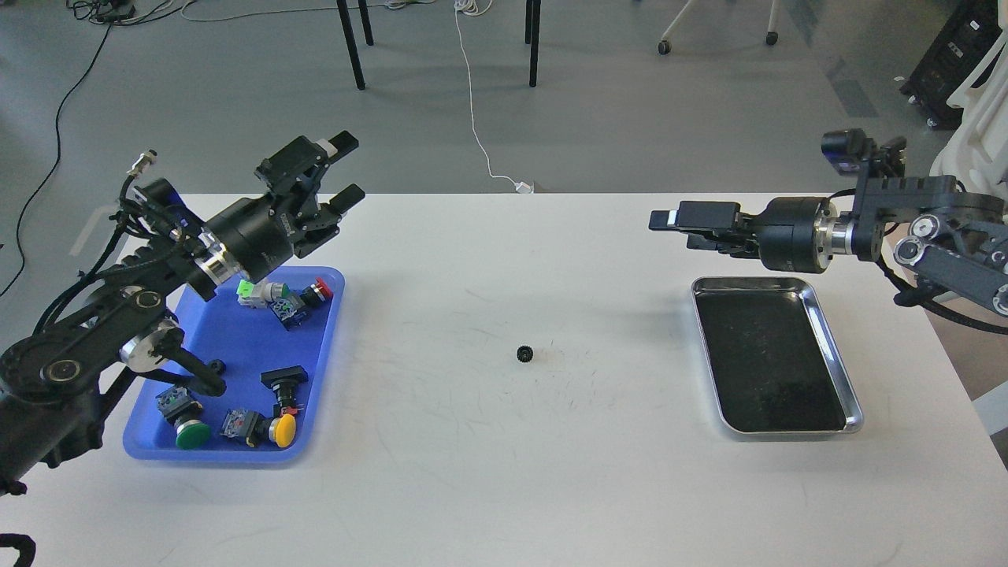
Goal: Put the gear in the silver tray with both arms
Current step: 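Reach the right gripper to the black gear on the table and grasp it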
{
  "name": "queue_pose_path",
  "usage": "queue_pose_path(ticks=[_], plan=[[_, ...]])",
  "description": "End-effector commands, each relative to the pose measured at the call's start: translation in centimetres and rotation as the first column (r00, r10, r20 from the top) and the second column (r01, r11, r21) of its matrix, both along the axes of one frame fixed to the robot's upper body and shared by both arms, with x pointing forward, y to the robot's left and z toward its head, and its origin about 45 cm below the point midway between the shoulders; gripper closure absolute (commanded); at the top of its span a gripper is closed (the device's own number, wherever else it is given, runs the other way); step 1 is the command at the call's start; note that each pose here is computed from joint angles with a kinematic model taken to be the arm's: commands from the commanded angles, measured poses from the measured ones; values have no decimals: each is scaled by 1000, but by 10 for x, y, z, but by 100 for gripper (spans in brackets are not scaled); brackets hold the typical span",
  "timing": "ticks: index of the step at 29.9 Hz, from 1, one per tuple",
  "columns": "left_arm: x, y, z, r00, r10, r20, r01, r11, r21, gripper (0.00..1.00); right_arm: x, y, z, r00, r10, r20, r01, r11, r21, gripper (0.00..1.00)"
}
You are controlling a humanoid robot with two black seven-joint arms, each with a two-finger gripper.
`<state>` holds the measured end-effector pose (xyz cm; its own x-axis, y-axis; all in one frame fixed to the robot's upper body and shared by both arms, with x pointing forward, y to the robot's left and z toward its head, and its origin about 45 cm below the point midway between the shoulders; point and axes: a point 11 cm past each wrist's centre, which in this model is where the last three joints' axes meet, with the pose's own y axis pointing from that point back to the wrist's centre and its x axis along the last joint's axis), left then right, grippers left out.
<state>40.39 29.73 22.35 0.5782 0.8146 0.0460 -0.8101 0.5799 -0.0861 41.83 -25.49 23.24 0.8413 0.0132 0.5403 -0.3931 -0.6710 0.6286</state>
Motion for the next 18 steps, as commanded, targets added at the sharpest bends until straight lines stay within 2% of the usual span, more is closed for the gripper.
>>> queue_pose_path(ticks=[1, 7, 11, 13, 18], plan=[[1, 10, 5, 999, 42, -7, -42, 996, -76, 2, 2, 37, -1, 987, 159, 6, -157, 976, -151, 1], [8, 29, 26, 992, 122, -21, -122, 943, -309, 2, -2, 117, -25, 919, 390, 56, -358, 887, -292, 1], [5, 32, 19, 990, 118, -71, -135, 931, -340, 2, -9, 153, -49, 846, 522, 109, -446, 805, -391, 1], [3, 33, 15, 990, 119, -78, -138, 930, -339, 2, -12, 162, -56, 821, 558, 121, -470, 780, -412, 1], [3, 33, 15, 990, 114, -78, -134, 931, -340, 2, -13, 154, -64, 810, 568, 143, -467, 774, -428, 2]])
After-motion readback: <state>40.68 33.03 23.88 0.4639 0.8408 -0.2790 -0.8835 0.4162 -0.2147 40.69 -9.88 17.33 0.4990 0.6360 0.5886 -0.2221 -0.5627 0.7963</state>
